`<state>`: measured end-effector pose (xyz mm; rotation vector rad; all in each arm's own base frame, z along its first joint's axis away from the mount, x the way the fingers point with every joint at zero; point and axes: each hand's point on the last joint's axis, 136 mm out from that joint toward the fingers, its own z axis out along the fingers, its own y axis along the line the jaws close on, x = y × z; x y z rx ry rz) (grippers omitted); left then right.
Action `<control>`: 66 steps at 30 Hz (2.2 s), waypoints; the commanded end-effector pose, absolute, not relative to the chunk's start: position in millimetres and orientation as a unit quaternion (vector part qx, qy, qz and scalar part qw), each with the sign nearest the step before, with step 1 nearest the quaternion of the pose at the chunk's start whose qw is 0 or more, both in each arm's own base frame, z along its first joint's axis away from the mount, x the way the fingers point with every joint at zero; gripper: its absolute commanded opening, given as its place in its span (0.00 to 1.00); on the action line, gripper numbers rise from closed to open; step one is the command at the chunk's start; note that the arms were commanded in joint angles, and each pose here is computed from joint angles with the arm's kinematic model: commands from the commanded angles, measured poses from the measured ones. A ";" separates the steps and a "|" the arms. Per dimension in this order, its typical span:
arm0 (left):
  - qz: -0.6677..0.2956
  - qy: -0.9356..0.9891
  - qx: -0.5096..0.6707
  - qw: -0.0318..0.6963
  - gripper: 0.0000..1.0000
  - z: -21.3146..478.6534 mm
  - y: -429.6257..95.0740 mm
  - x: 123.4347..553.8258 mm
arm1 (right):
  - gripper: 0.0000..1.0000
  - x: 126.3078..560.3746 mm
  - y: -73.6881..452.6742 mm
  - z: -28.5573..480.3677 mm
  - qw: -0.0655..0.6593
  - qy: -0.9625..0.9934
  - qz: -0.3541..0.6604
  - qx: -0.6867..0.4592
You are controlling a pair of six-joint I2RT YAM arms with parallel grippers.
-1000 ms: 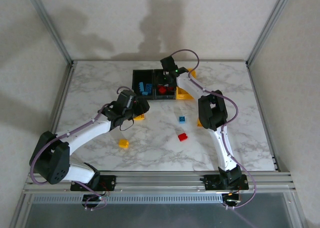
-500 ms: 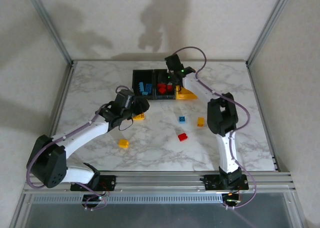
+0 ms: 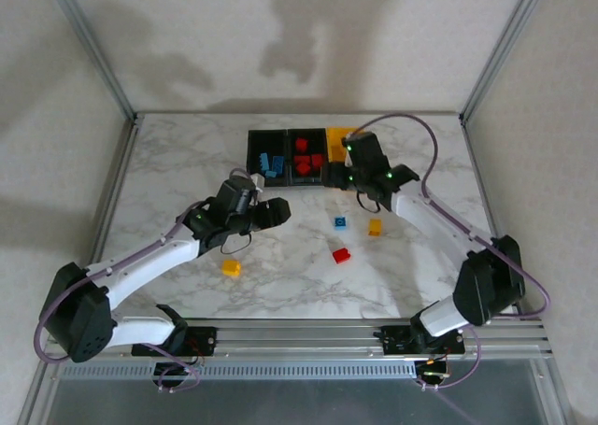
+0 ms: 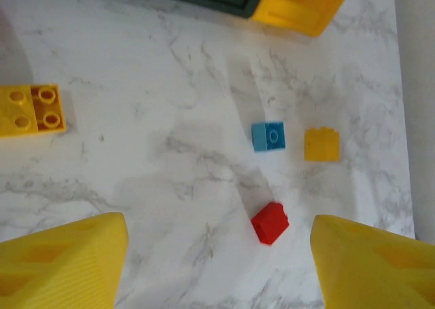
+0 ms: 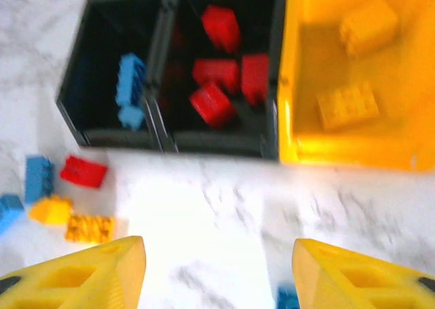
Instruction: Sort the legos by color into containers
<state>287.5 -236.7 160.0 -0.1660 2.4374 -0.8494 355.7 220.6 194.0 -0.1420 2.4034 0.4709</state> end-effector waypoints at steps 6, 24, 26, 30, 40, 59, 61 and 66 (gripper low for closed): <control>-0.316 0.918 -0.044 0.236 0.72 136.6 -232.0 250.0 | 0.65 270.5 178.2 123.7 0.245 0.959 0.136 -0.040; -0.303 0.926 -0.043 0.222 0.72 111.7 -235.9 235.2 | 0.71 227.1 194.7 45.6 0.182 0.974 0.089 -0.097; -0.299 0.927 -0.045 0.222 0.72 110.0 -234.0 234.7 | 0.71 226.4 197.7 40.5 0.178 0.975 0.081 -0.105; -0.302 0.925 -0.048 0.225 0.72 111.2 -232.8 234.1 | 0.70 225.0 197.8 28.3 0.168 0.977 0.063 -0.114; -0.308 0.922 -0.051 0.228 0.72 111.2 -233.2 234.1 | 0.51 218.6 208.6 16.5 0.153 0.978 0.059 -0.130; -0.308 0.894 -0.114 0.306 0.72 156.9 -218.6 274.0 | 0.43 295.0 252.0 128.4 0.251 0.954 0.110 -0.124; -0.312 0.888 -0.129 0.311 0.72 162.7 -215.1 283.5 | 0.43 316.4 258.4 136.7 0.264 0.950 0.111 -0.122; -0.308 0.885 -0.147 0.316 0.72 170.3 -209.7 301.8 | 0.43 375.0 266.7 146.9 0.285 0.947 0.103 -0.107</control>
